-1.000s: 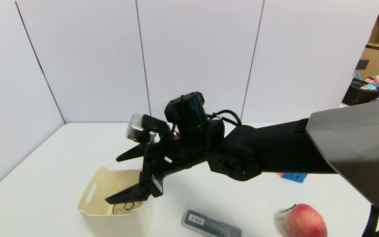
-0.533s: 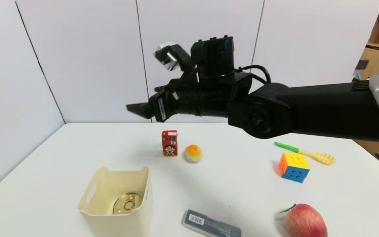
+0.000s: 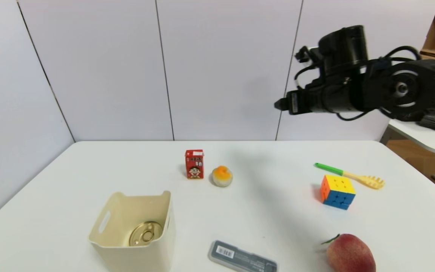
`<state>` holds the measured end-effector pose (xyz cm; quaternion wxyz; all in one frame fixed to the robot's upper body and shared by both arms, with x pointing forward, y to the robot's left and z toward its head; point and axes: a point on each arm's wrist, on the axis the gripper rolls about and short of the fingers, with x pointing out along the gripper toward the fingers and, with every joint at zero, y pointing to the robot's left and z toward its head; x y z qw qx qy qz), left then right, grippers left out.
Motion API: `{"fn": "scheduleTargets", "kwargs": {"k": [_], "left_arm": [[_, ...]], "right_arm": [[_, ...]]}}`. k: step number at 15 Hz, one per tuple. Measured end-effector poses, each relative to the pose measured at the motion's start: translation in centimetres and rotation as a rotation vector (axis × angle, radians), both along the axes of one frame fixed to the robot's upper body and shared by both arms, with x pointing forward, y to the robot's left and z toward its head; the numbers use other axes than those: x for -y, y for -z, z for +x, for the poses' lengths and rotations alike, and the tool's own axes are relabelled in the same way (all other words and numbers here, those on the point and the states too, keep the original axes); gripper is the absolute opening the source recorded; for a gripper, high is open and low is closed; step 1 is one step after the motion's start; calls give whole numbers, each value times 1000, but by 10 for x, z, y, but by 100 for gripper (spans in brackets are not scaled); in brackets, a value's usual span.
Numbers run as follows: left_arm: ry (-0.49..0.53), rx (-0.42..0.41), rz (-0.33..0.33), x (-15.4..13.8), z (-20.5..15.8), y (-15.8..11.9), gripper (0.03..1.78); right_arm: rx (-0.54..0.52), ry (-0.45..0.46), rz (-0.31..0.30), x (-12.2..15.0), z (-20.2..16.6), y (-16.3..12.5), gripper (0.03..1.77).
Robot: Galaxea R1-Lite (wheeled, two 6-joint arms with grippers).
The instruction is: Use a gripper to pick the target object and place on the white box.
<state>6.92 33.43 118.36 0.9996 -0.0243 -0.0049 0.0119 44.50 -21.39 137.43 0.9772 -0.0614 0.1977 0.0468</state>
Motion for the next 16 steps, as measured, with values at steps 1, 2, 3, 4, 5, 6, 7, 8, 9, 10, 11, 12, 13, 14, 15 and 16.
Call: {"fn": "scheduleTargets", "kwargs": {"k": [1,2,3,4,5,6,7,8,9,10,11,12,13,14,15,16], "left_arm": [[0,0,0,0,0,0,169],[0,0,0,0,0,0,169],[0,0,0,0,0,0,169],[0,0,0,0,0,0,169],[0,-1,0,0,0,0,169],[0,0,0,0,0,0,169],[0,0,0,0,0,0,169],[0,0,0,0,0,0,169],[0,0,0,0,0,0,169],[0,0,0,0,0,0,169],[0,0,0,0,0,0,169],[0,0,0,0,0,0,169],[0,-1,0,0,0,0,169],[0,0,0,0,0,0,169],[0,0,0,0,0,0,169],[0,0,0,0,0,0,169]], "right_arm": [[48,6,6,21,-2,-8,169],[121,-1,0,42,-5,-17,169],[206,-12,-19,59,-10,-27,169],[317,-20,-44,73,-19,-42,169],[406,-10,-53,83,-28,-55,169],[474,5,-53,89,-39,-66,169],[511,14,-54,94,-51,-73,169],[530,21,-53,96,-64,-76,169],[538,24,-52,99,-78,-77,169],[542,28,-48,101,-95,-76,169],[548,32,-40,103,-112,-77,169],[552,33,-28,105,-130,-77,169],[557,37,-16,107,-150,-77,169],[556,43,-8,110,-172,-75,169],[555,49,-3,113,-193,-73,169],[555,55,2,116,-215,-70,169]]}}
